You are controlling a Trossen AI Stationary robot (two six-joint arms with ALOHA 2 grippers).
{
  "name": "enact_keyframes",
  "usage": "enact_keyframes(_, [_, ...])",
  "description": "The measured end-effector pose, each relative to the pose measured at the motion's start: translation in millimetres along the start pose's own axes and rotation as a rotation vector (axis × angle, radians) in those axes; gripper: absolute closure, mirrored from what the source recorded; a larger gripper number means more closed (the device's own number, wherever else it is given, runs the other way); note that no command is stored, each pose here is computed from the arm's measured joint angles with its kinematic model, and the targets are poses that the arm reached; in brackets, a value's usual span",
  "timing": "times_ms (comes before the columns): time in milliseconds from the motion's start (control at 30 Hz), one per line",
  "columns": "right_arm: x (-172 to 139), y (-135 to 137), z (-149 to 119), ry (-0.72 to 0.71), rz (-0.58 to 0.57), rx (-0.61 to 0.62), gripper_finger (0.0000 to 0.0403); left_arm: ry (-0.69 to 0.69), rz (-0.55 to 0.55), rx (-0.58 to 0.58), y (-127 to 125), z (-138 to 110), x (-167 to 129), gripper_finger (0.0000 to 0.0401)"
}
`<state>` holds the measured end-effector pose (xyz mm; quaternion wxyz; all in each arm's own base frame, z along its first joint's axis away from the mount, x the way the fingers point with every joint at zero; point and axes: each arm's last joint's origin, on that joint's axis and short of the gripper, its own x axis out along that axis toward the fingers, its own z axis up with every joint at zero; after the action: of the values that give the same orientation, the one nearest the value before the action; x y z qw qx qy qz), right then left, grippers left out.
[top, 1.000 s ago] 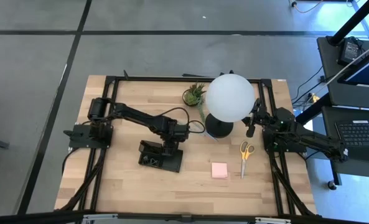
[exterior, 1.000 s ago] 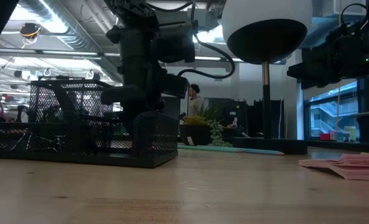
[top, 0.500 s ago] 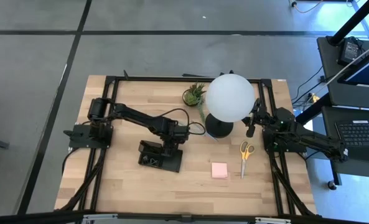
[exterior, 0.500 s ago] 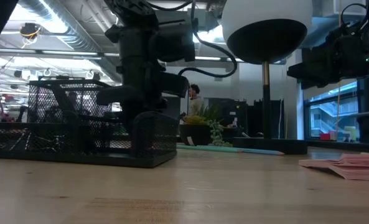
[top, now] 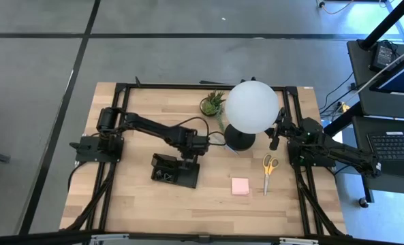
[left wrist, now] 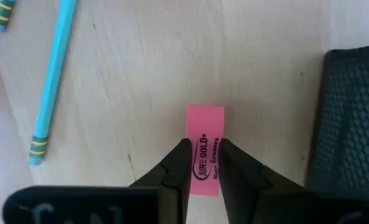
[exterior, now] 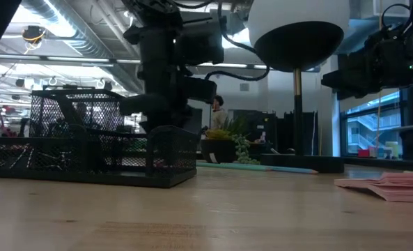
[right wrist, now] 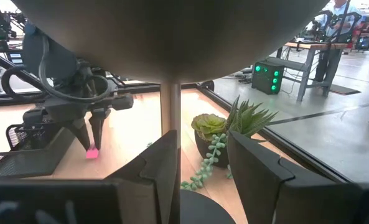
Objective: Pick and place office supplies into organizer
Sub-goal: Put the eraser into the desk organizer
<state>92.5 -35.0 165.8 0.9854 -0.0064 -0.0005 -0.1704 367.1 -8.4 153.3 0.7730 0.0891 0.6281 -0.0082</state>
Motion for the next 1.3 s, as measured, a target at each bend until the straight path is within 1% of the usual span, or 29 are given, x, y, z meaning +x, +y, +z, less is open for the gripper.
enact_keyframes(300, [0.0, 0.0, 0.1, -0.001, 0.0, 0.0, 0.0258, 0.054, -0.014, 0.008, 4.9, 16.2, -38.1, 0.0339])
enact_keyframes(567, [0.0, 0.0, 0.0, 0.0, 0.0, 0.0, 0.0258, 0.084, -0.038, 0.045, -7.4, 26.4, -71.7, 0.034])
enact_keyframes(767, [0.0, 0.0, 0.0, 0.0, 0.0, 0.0, 0.0258, 0.125, -0.045, 0.031, -27.8, 26.8, -88.5, 0.034])
enact_keyframes(933, [0.0, 0.0, 0.0, 0.0, 0.0, 0.0, 0.0258, 0.095, -0.053, 0.037, -51.5, 30.0, -96.7, 0.034])
enact_keyframes(1133, [0.0, 0.0, 0.1, 0.0, 0.0, 0.001, 0.0258, 0.091, -0.058, -0.011, -79.1, 27.7, -101.5, 0.034])
enact_keyframes(1300, [0.0, 0.0, 0.2, -0.001, 0.0, 0.003, 0.0258, 0.094, -0.063, -0.018, -101.2, 23.1, -102.3, 0.034])
